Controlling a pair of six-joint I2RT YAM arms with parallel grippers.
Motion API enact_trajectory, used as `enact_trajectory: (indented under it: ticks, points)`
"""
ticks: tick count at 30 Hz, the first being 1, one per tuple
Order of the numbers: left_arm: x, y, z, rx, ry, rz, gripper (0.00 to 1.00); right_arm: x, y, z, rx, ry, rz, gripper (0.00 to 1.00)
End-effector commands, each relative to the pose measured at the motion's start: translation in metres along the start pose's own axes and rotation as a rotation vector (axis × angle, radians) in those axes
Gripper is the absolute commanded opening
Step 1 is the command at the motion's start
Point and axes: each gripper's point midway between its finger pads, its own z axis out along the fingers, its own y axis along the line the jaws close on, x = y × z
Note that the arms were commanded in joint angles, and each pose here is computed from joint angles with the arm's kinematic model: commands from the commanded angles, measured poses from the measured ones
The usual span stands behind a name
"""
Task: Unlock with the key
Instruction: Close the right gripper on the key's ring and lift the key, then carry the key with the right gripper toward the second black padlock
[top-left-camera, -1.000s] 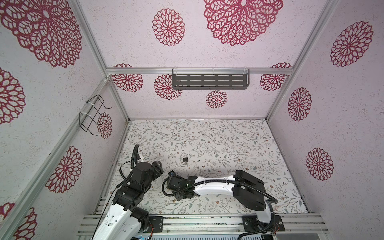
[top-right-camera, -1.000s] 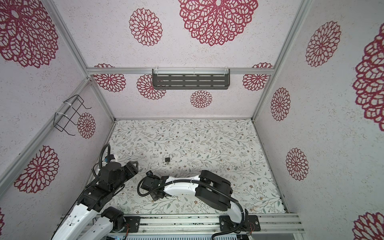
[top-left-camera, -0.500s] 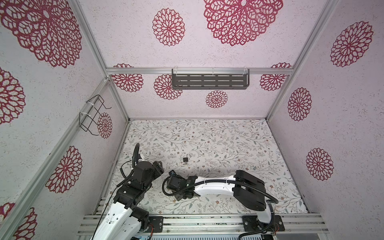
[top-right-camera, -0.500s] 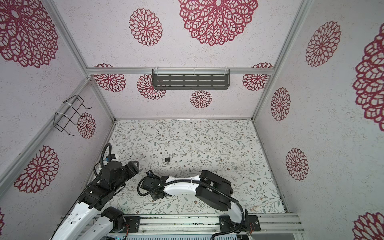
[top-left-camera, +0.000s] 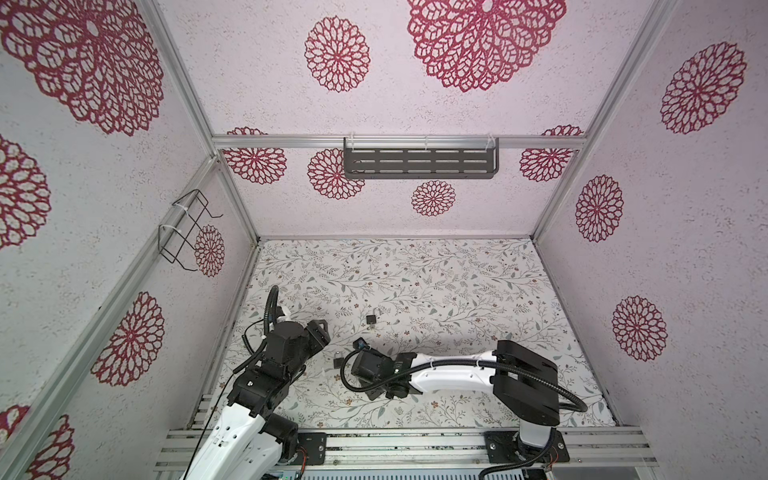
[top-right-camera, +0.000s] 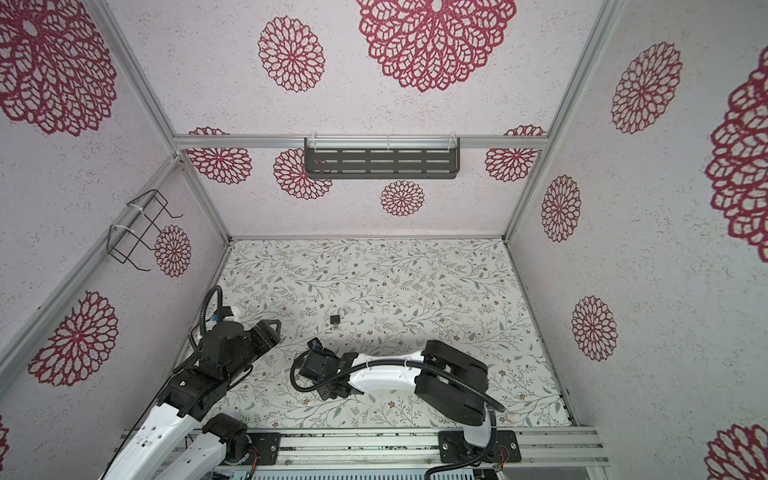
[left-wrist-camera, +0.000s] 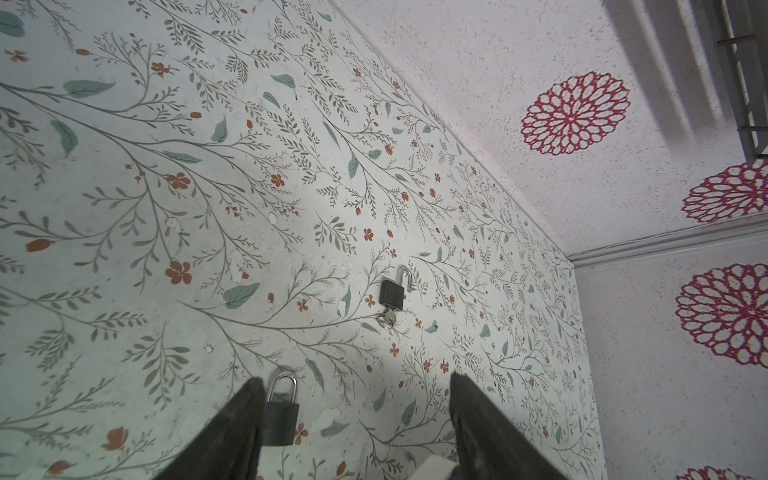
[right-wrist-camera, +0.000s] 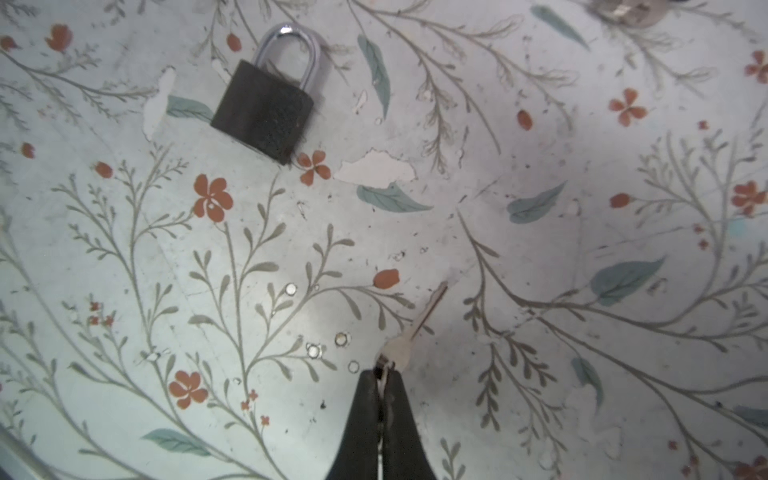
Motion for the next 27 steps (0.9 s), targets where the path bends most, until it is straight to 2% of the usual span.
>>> enact_trajectory:
  ticks: [1,10,19,27]
  points:
    - [-0.001,-0.006,0.003,0.038,0.002,-0.03,0.73,-0.03,-0.003,-0.026,-0.049,-0.121,-0.002,0.02]
    - [0.007,-0.043,0.01,0.198,0.078,0.002,0.7,-0.049,-0.019,-0.072,-0.061,-0.286,-0.102,0.02]
    - [0.019,-0.096,0.011,0.456,0.156,0.057,0.64,-0.06,-0.024,-0.116,-0.105,-0.424,-0.186,0.02]
    - [0.043,-0.136,0.006,0.579,0.221,0.184,0.62,-0.069,-0.033,-0.147,-0.148,-0.53,-0.183,0.02]
